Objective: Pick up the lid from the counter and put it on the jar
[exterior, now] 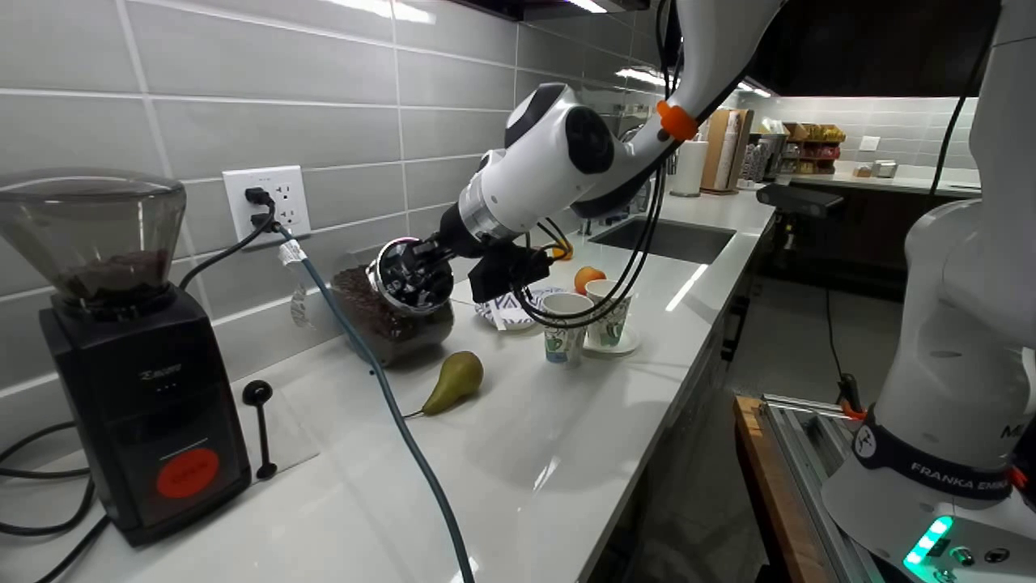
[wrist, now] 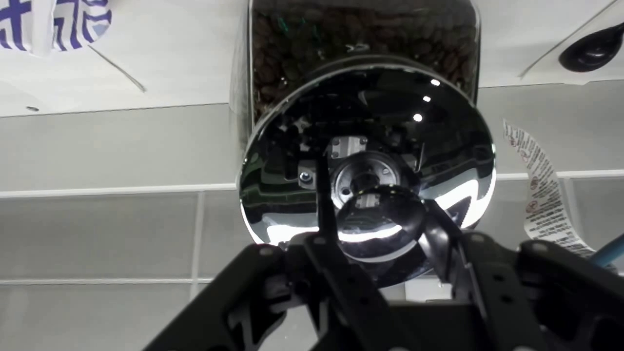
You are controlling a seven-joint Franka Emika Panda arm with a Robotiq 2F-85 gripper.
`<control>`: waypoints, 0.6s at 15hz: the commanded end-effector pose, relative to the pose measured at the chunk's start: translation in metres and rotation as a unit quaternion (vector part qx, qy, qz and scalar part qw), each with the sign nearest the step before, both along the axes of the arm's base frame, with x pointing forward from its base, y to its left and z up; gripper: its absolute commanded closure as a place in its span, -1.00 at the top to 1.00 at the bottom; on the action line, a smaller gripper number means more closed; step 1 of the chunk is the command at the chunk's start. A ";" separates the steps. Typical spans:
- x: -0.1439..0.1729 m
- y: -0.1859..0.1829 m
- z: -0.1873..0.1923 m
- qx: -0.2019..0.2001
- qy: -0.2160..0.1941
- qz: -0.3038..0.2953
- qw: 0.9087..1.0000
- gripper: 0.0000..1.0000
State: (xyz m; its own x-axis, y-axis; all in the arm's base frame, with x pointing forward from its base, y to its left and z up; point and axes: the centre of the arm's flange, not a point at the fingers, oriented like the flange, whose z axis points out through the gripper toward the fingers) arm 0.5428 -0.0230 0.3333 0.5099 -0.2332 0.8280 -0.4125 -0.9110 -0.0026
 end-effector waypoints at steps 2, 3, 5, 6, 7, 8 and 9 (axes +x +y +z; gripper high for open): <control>0.001 -0.006 -0.005 0.007 -0.006 0.005 1.000 -0.58; 0.001 -0.006 -0.006 0.007 -0.006 0.008 1.000 -0.58; 0.001 -0.008 -0.010 0.002 -0.009 0.011 1.000 -0.58; 0.001 -0.008 -0.012 0.001 -0.011 0.013 1.000 -0.58; 0.001 -0.009 -0.014 -0.003 -0.012 0.015 1.000 -0.58; 0.001 -0.010 -0.016 -0.004 -0.012 0.017 1.000 -0.58; 0.001 -0.011 -0.018 -0.006 -0.012 0.019 1.000 -0.58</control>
